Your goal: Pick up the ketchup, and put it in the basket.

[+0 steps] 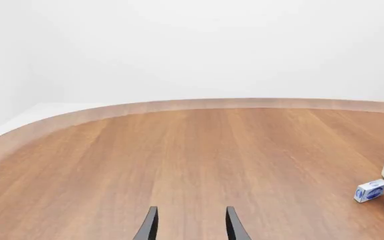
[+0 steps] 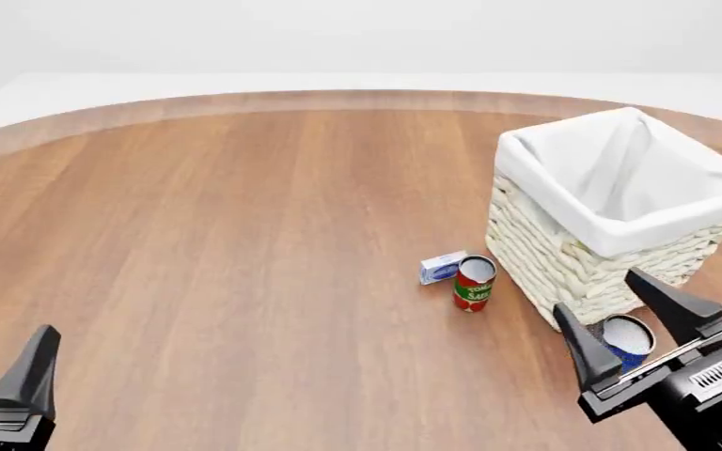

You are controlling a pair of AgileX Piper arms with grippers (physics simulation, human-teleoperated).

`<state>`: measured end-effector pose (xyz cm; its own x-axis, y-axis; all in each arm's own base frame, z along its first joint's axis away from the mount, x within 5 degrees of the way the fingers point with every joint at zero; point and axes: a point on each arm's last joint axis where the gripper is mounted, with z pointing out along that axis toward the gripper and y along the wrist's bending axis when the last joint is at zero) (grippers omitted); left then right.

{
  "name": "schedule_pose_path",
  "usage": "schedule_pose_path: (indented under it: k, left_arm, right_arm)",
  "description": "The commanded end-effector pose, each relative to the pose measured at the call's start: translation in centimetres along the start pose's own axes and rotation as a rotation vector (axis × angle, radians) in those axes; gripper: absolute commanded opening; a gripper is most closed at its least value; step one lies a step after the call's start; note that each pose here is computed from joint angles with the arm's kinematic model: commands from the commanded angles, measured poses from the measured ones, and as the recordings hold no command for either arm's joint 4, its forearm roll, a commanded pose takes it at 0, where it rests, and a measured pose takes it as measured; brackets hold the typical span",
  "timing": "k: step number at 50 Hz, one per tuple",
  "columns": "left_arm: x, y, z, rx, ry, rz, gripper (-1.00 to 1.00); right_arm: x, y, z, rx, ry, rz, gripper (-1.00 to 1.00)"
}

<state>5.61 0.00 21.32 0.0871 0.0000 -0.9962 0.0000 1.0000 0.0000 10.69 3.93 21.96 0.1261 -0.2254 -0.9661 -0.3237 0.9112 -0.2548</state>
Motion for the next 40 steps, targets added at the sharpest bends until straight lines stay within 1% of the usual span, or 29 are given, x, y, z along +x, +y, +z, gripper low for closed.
schedule_pose_path:
  k: [1,6,8,15,21,26,30,33,35,36,37,40]
  left_arm:
    - [0.0,0.0,0.0,0.000,0.000,0.000,1.00]
    - [0.0,0.0,0.0,0.000,0.000,0.000,1.00]
    - [0.0,0.0,0.0,0.000,0.000,0.000,1.00]
    - [0.0,0.0,0.0,0.000,0.000,0.000,1.00]
    - [0.0,0.0,0.0,0.000,0.000,0.000,1.00]
    - [0.0,0.0,0.0,0.000,0.000,0.000,1.00]
    - [0.0,0.0,0.0,0.000,0.000,0.000,1.00]
    - [0.0,0.0,0.0,0.000,0.000,0.000,1.00]
    - [0.0,0.0,0.0,0.000,0.000,0.000,1.00]
    - [0.0,0.0,0.0,0.000,0.000,0.000,1.00]
    - [0.0,0.0,0.0,0.000,0.000,0.000,1.00]
    - [0.0,0.0,0.0,0.000,0.000,0.000,1.00]
  right_arm:
    - [-0.4,1.2,1.9,-0.097,-0.017,0.008,1.00]
    - [-0.1,2.0,2.8,-0.137,-0.018,0.016,1.00]
    - [-0.3,2.4,3.3,-0.163,-0.027,0.006,1.00]
    - [-0.8,3.1,4.1,-0.199,-0.043,-0.003,1.00]
    - [-0.9,3.6,4.4,-0.226,-0.048,0.005,1.00]
    - [-1.2,4.1,5.0,-0.249,-0.054,0.000,1.00]
    - [-1.5,4.7,5.5,-0.278,-0.062,-0.002,1.00]
    - [-1.9,5.5,6.0,-0.317,-0.071,-0.003,1.00]
    - [-1.9,5.7,6.1,-0.323,-0.072,-0.007,1.00]
    - [-1.9,6.3,6.4,-0.346,-0.072,-0.005,1.00]
    - [-1.9,6.3,6.4,-0.346,-0.072,-0.005,1.00]
    - [-1.8,7.1,6.6,-0.379,-0.071,-0.003,1.00]
